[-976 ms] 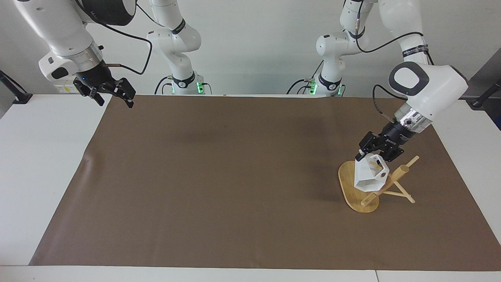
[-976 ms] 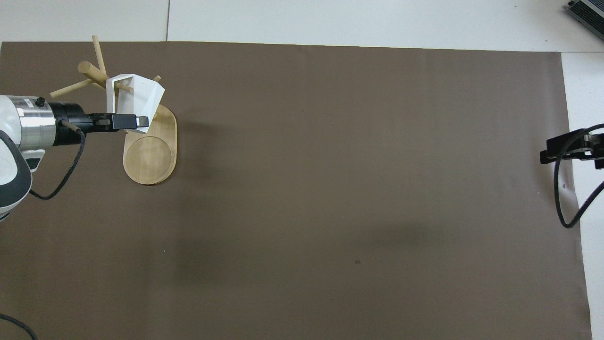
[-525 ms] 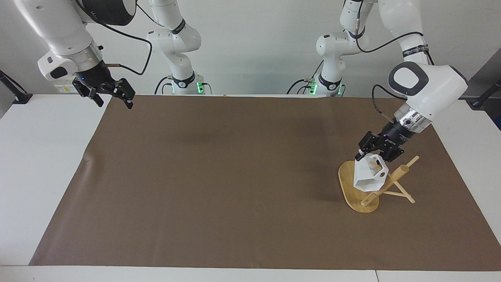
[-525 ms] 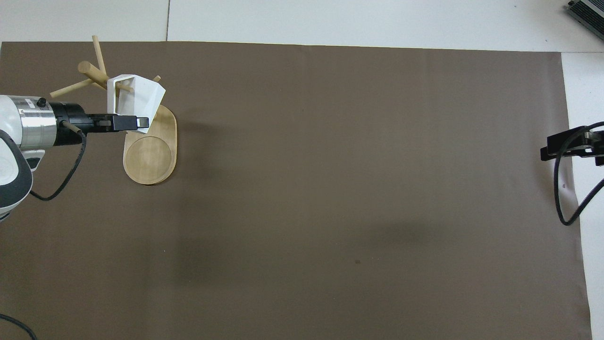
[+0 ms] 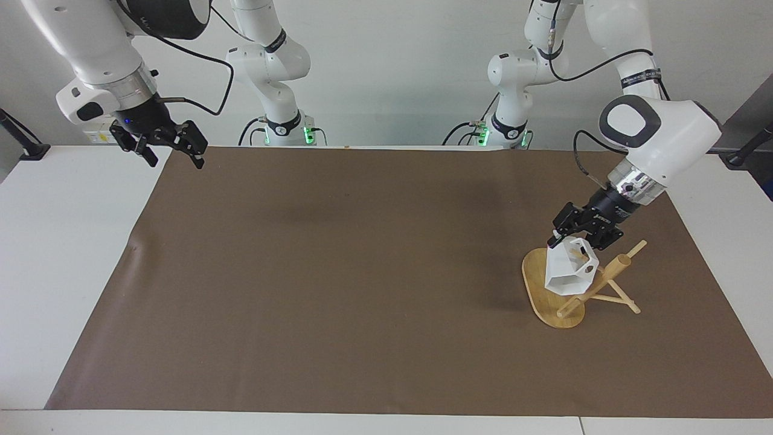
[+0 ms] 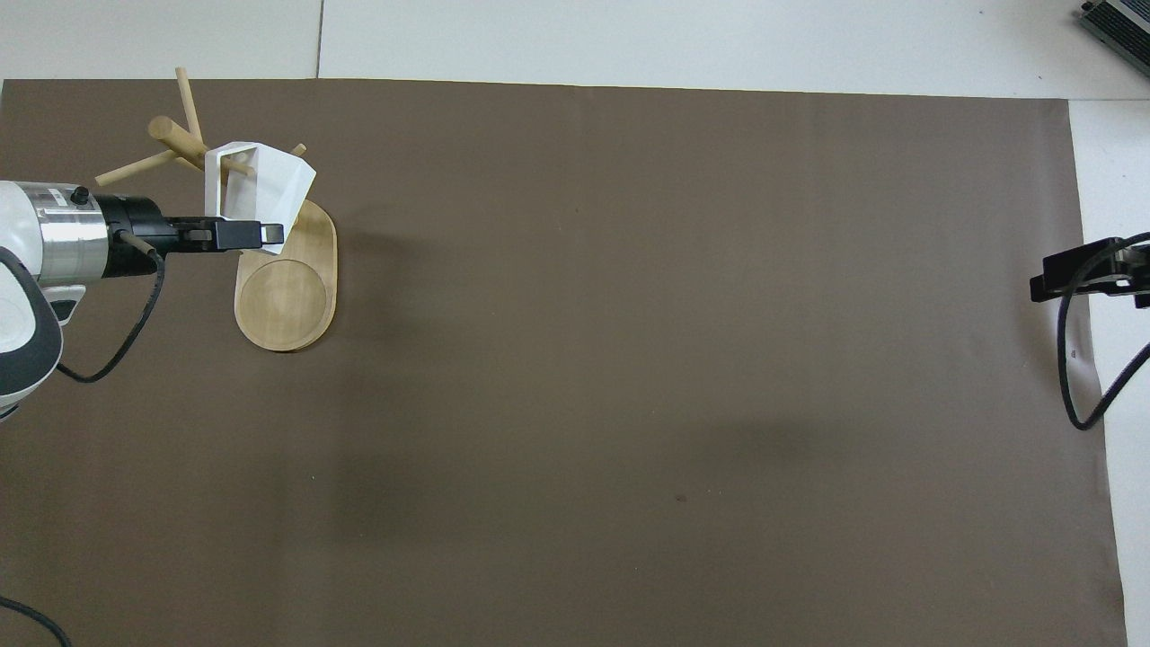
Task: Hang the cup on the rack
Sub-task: 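Lower the white cup onto a rack peg while the right gripper retreats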
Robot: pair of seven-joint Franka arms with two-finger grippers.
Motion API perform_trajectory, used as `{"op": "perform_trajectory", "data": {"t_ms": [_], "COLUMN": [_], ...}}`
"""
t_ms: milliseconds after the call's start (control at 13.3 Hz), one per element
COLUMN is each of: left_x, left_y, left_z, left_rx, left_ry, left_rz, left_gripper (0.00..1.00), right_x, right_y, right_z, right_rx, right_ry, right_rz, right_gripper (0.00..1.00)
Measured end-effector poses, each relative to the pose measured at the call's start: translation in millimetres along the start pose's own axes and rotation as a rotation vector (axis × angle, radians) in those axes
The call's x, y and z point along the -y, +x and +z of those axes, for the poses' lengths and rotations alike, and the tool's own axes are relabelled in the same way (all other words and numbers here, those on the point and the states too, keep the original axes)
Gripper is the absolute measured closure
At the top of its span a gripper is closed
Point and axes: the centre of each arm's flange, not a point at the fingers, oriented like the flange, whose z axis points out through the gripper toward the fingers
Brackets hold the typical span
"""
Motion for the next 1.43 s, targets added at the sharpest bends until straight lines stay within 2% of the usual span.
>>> {"op": "perform_trajectory", "data": {"t_ms": [901, 1051, 1276, 1426], "left_x": [-9.1, -8.8, -7.7, -6.8], "left_y": [0.1, 0.1, 0.0, -0.3], "left_z": [-5.1, -5.1, -5.2, -5.9], "left_rx": [0.008, 0.007, 0.008, 0.008], "left_ry": [-0.005, -0.005, -0.004, -0.004], "left_rz": [-0.042, -0.037, -0.030, -0.028], "left_gripper": [0.30, 0.26, 0.00, 0.00], "right_x": [0.0, 0.1, 0.1, 0.0], "right_y": [0.3, 0.3, 0.4, 0.4], "right_z": [-0.3, -0.3, -0.3, -0.3], "right_rx": [-0.003, -0.003, -0.003, -0.003], "right_ry": [0.000, 0.000, 0.000, 0.000], "right_rz": [0.041, 0.040, 0.040, 0.040], "right_gripper": [0.00, 0.00, 0.00, 0.00]}}
